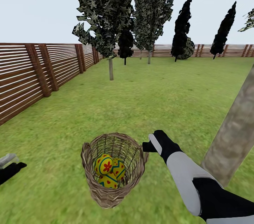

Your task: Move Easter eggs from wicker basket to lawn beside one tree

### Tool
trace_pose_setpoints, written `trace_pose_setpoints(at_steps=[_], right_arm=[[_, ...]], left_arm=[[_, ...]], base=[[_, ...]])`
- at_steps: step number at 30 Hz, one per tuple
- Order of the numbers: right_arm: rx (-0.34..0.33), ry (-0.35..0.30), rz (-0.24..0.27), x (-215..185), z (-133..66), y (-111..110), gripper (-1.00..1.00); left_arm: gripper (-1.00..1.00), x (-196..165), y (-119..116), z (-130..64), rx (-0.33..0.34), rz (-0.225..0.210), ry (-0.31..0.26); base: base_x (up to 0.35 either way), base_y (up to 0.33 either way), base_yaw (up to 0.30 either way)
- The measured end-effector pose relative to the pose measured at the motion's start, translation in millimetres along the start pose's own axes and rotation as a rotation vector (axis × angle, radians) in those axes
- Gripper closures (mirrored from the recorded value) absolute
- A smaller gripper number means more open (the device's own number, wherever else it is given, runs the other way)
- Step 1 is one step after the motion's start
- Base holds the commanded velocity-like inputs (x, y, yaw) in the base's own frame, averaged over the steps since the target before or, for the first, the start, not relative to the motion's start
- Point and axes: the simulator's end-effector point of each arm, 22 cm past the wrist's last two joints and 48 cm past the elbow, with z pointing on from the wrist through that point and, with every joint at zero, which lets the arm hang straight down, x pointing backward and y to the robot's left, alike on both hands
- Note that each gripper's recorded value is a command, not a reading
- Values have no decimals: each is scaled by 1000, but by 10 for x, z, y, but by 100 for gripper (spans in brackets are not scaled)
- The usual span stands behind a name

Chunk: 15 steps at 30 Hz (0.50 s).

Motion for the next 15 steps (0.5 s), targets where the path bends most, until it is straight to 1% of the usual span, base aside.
trace_pose_setpoints(at_steps=[1, 3, 4, 6, 7, 8, 10, 13, 15], right_arm=[[-1, 0, 1, 6, 14, -1, 100], [2, 1, -1, 20, 42, -8, 100], [3, 1, -2, 27, 57, -12, 100], [2, 0, -2, 37, 84, -14, 100], [1, 0, -1, 42, 97, -13, 100], [1, -1, 0, 47, 111, -14, 100], [1, -1, -1, 58, 139, -18, 100], [2, -2, -1, 77, 180, -23, 100], [0, -2, 0, 91, 208, -24, 100]], left_arm=[[-100, -308, -169, -202, 47, -16, -29], [-100, -691, -332, -465, 90, -20, -109], [-100, -765, -329, -507, 86, -22, -130], [-100, -887, -241, -580, 42, -26, -166], [-100, -934, -241, -620, 37, -23, -184], [-100, -994, -263, -681, 36, -18, -210], [-100, -1036, -288, -726, 39, -14, -232], [-100, -1084, -342, -787, 51, -8, -264], [-100, -1085, -340, -784, 51, -5, -270]], base=[[0, 0, 0], [0, 0, 0], [0, 0, 0], [0, 0, 0], [0, 0, 0], [0, 0, 0], [0, 0, 0], [0, 0, 0], [0, 0, 0]])
